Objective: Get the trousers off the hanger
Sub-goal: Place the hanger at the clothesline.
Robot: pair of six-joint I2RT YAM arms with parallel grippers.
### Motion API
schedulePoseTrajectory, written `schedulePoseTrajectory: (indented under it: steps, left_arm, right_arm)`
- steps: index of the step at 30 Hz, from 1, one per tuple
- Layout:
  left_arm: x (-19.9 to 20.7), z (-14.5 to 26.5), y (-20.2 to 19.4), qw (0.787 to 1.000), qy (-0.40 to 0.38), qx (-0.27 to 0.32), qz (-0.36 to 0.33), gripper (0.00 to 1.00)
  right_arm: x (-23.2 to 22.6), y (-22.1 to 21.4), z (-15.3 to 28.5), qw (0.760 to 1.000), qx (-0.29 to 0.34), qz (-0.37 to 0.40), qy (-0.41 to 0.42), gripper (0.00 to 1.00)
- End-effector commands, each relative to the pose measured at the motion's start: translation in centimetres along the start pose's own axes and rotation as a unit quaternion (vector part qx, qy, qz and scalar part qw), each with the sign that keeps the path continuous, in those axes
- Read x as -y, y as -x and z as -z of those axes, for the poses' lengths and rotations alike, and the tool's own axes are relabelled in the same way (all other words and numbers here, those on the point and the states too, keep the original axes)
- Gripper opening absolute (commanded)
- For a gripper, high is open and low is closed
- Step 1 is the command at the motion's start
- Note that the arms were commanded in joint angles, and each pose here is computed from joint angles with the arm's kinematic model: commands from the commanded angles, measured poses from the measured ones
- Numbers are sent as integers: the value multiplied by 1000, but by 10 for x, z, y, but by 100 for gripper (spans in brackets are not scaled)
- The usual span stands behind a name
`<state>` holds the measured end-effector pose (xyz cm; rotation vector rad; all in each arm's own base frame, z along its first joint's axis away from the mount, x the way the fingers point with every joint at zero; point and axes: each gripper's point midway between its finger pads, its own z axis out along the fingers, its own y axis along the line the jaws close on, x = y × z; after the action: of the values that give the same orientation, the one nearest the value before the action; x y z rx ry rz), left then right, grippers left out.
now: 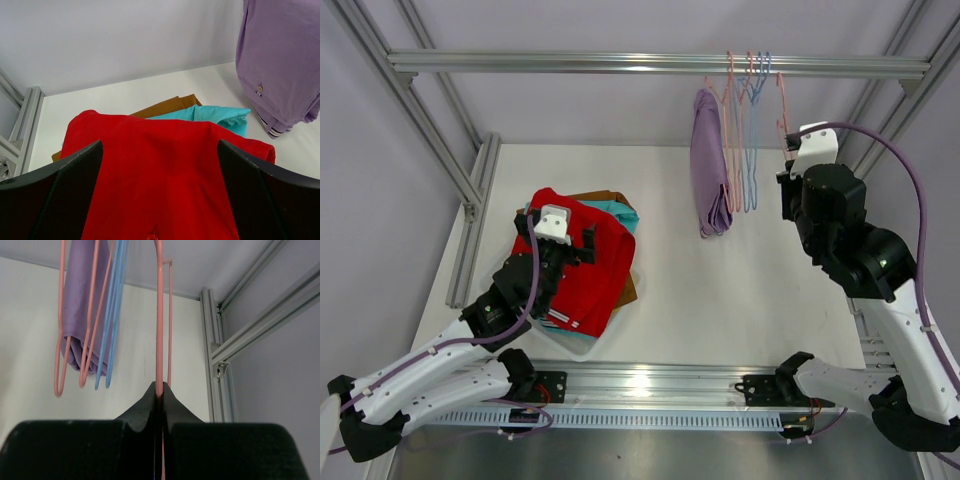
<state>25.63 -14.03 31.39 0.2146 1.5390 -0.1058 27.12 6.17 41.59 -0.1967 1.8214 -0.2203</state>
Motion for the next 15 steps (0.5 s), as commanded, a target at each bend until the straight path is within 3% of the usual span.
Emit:
schedulePoseTrajectory:
  steps: [1,15]
  left_arm:
    - [-2,1,24,999,-3,24,29,99]
    - [-3,2,24,999,-1,24,29,99]
  right_arm:
    - [3,26,-7,997,51,-50,9,0]
    - [23,41,-59,993,67,-98,-18,0]
